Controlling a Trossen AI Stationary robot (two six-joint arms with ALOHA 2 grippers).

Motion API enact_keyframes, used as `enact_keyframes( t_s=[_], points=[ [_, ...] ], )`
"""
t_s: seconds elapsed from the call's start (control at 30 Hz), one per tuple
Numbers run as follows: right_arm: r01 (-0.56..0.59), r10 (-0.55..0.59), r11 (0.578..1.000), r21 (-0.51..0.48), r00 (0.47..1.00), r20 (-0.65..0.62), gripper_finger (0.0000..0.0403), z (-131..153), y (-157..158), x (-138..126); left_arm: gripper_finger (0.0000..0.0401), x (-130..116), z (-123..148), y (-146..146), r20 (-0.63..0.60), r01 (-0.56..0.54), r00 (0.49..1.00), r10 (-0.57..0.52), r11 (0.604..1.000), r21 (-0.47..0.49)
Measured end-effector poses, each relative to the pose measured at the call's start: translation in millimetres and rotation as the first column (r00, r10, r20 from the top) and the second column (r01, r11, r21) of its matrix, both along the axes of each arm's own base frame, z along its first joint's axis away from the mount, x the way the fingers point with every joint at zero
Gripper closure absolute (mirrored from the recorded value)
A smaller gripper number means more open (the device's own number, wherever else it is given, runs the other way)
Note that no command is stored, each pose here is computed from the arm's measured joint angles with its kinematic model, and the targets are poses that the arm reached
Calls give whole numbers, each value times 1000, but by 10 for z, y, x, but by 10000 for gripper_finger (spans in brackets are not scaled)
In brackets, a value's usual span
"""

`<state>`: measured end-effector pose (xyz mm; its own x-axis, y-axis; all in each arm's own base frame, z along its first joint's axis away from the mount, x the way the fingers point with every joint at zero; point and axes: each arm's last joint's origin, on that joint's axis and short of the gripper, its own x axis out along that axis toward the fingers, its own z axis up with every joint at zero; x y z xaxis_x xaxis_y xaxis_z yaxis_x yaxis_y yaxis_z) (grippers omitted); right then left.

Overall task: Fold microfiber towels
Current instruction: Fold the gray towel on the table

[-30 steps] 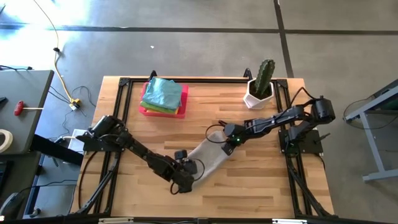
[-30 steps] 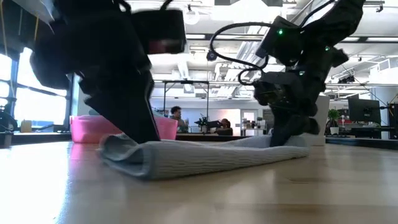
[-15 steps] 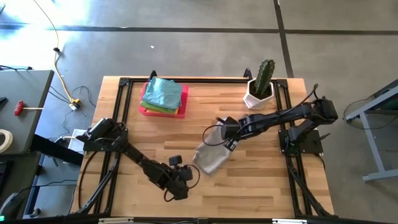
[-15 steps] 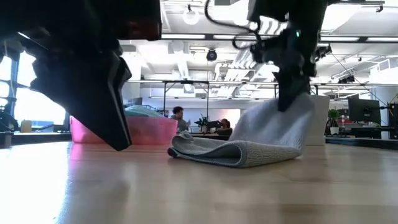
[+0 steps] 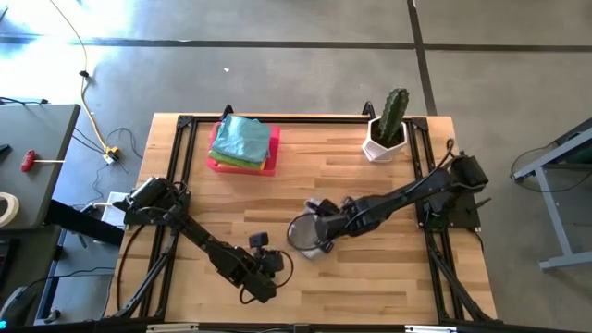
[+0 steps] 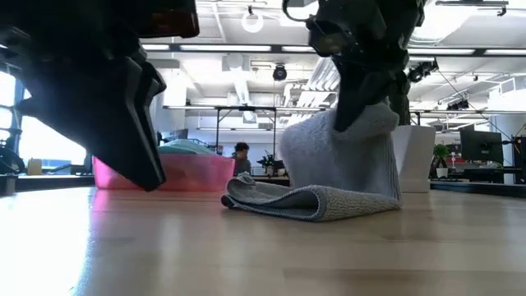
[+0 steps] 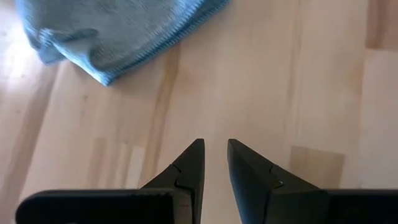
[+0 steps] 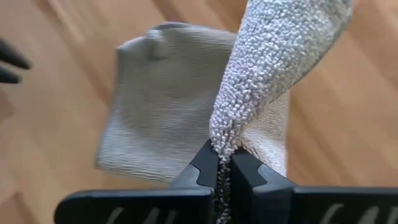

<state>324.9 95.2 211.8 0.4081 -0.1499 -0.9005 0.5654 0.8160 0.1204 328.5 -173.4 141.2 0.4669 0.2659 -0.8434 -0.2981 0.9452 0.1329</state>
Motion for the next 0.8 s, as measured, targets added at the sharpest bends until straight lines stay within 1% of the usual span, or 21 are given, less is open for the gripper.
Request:
enact_keyframes(
  t_s=[0.2, 0.37, 0.53, 0.6, 0.7, 0.8],
  points=[
    [-38, 38, 999, 21, 999, -1, 403, -44, 242, 274, 339, 9, 13, 18, 33, -22, 999, 20, 998, 51],
    [-63, 63, 997, 43, 998, -7, 403, -109, 362, 495, 339, 7, 18, 14, 48, -28, 999, 25, 997, 72],
    [-85, 88, 994, 65, 995, -39, 402, -225, 419, 608, 339, -6, 24, -9, 61, -28, 998, 22, 995, 92],
    [-114, 118, 991, 69, 992, -52, 399, -260, 427, 616, 339, -14, 25, -21, 63, -26, 998, 20, 995, 98],
    [-141, 147, 985, 101, 988, -55, 374, -274, 438, 612, 339, -24, 27, -38, 69, -24, 998, 17, 994, 108],
    [-182, 191, 975, 126, 980, -56, 327, -253, 459, 618, 339, -28, 27, -43, 69, -23, 998, 15, 994, 110]
  ],
)
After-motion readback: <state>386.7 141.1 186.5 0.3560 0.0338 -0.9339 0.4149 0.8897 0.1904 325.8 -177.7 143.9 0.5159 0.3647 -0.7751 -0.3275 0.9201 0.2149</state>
